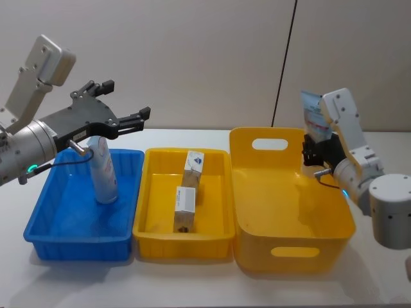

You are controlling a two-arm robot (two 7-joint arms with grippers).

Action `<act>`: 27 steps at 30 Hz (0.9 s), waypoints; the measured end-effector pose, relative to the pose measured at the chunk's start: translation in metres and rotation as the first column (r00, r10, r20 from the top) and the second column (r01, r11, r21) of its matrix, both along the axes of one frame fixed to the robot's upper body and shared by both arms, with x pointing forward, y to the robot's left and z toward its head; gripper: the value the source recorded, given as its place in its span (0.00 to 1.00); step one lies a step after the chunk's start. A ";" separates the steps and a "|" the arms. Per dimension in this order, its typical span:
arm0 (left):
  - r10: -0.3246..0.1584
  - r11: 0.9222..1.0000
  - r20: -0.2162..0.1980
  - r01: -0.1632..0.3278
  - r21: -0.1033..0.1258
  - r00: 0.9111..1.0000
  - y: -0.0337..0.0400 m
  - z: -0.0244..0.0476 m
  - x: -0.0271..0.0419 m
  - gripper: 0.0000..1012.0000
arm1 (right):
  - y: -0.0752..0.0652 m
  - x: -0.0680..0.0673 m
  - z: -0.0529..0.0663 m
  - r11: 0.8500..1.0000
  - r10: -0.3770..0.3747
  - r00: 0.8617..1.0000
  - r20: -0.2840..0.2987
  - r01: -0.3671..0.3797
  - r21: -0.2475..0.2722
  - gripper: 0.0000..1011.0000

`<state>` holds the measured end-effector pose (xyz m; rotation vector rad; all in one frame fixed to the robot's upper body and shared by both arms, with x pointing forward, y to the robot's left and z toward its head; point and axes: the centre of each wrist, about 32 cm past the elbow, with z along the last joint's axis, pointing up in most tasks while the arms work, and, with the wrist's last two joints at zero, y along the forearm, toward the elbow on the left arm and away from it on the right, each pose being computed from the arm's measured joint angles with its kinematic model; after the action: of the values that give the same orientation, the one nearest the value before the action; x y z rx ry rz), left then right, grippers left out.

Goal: Bimanual collaborative sorting of washing and personal care products

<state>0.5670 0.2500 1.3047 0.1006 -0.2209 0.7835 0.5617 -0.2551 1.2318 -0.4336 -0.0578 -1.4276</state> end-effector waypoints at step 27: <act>0.007 1.000 -0.004 -0.007 0.000 1.000 0.0006 -0.0017 -0.0007 0.99 | 0.016 0.007 -0.007 0.997 0.048 0.999 -0.010 -0.048 0.052 0.27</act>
<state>0.5663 0.2506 1.3030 0.1032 -0.2169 0.7898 0.5690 -0.2387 1.2246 -0.3949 -0.0216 -1.3762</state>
